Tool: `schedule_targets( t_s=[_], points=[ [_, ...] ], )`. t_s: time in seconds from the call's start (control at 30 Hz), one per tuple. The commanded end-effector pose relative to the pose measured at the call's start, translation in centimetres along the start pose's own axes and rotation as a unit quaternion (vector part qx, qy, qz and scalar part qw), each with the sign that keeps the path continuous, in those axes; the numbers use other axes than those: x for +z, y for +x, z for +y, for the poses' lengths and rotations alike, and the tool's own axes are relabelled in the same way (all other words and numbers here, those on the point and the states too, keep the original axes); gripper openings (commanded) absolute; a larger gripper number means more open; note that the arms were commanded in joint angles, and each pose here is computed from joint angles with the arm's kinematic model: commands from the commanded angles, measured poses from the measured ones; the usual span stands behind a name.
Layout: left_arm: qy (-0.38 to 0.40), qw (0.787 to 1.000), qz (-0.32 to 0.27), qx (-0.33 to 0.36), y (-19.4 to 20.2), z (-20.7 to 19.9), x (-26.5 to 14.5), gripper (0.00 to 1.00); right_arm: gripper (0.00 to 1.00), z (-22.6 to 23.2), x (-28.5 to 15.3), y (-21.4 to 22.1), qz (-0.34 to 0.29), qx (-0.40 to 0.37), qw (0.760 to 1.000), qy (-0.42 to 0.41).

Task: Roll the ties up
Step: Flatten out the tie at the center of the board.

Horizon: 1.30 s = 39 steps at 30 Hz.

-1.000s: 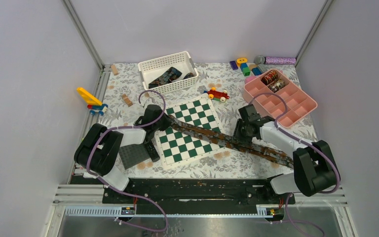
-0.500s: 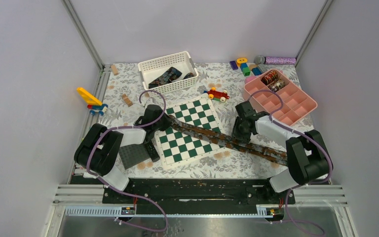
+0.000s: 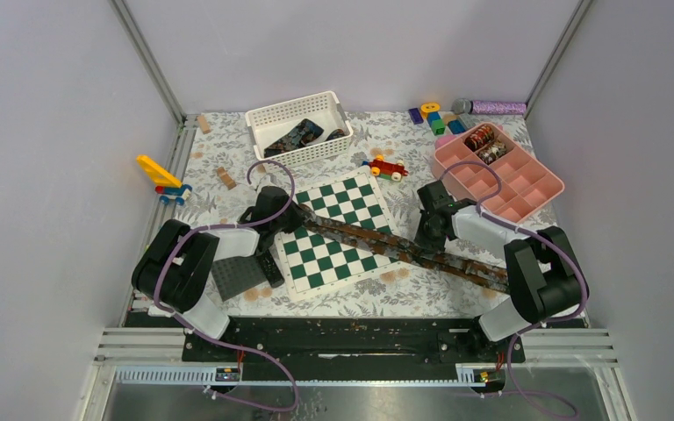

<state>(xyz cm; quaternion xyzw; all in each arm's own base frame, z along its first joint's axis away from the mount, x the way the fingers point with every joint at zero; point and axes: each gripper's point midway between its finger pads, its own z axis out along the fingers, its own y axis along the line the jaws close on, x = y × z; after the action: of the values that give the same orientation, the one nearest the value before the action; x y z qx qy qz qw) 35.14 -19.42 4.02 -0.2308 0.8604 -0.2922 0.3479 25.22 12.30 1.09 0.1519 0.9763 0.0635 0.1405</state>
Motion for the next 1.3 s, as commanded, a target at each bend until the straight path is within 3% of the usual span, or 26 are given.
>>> schedule_targets(
  t_s=[0.0, 0.1, 0.57, 1.27],
  points=[
    [0.022, 1.000, -0.012, 0.007, -0.7, -0.9, 0.0, 0.00, 0.09, -0.2, 0.7, 0.6, 0.003, -0.003, 1.000, 0.003],
    [0.022, 1.000, -0.011, 0.008, -0.7, -0.9, 0.0, 0.00, 0.00, -0.1, 0.6, 0.6, 0.000, -0.005, 1.000, -0.003],
    [0.084, 0.996, -0.006, 0.011, -0.5, -3.1, -0.9, 0.00, 0.00, -0.1, -3.4, 0.0, -0.041, -0.007, 0.999, -0.030],
    [0.109, 0.994, -0.033, 0.006, -1.1, -3.0, -3.3, 0.00, 0.00, -1.4, -1.9, 2.3, -0.006, -0.011, 1.000, -0.017]
  ],
)
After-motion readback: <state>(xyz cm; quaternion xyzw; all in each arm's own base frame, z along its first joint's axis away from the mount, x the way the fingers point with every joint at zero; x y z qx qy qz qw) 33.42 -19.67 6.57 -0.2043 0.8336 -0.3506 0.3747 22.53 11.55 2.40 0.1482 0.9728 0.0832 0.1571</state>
